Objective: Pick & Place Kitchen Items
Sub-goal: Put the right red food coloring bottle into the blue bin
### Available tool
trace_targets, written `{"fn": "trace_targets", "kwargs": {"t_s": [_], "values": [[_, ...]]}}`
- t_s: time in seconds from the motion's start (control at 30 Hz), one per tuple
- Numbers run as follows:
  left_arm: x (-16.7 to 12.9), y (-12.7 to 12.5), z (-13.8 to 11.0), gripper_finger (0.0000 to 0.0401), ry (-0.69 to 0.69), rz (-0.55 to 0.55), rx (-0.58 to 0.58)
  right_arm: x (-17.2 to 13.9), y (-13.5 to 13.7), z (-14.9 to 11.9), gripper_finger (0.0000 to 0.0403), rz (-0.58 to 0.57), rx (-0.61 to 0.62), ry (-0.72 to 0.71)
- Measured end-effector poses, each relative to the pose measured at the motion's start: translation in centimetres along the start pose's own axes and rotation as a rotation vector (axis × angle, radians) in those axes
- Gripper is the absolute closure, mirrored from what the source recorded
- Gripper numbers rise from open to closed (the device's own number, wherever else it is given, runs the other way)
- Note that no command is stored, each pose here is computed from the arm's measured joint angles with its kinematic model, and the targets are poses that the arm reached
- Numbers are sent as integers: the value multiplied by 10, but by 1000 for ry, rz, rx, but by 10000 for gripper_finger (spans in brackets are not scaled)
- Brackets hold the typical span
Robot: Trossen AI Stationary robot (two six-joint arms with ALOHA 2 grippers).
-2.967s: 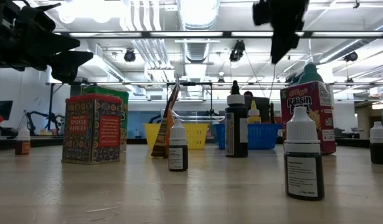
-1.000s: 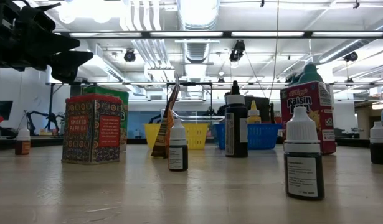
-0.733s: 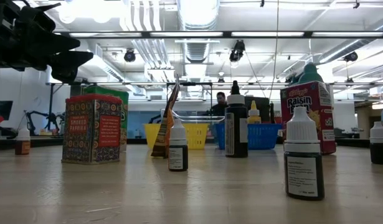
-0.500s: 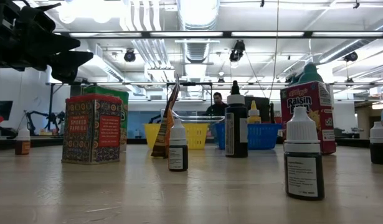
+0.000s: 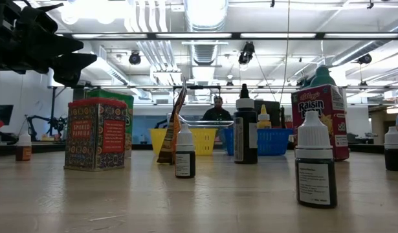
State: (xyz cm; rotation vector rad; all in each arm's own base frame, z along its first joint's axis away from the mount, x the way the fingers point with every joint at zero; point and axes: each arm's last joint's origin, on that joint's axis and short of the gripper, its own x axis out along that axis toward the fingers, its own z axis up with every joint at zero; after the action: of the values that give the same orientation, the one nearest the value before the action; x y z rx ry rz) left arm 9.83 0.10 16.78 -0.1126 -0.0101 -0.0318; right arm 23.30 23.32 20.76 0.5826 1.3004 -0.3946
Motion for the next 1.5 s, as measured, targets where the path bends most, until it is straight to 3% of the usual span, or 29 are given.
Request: {"fn": "trace_targets", "kwargs": {"t_s": [0.23,0.83,1.2,1.5], "values": [[0,0,0,183,0,0,0,9,-5,-2,216,-5,6,1],[0,0,0,183,0,0,0,14,-6,-3,264,6,0,-8],[0,0,0,183,0,0,0,20,-10,-3,262,-1,-1,-1],[0,0,0,183,0,0,0,18,-8,-2,308,8,-23,1]]}}
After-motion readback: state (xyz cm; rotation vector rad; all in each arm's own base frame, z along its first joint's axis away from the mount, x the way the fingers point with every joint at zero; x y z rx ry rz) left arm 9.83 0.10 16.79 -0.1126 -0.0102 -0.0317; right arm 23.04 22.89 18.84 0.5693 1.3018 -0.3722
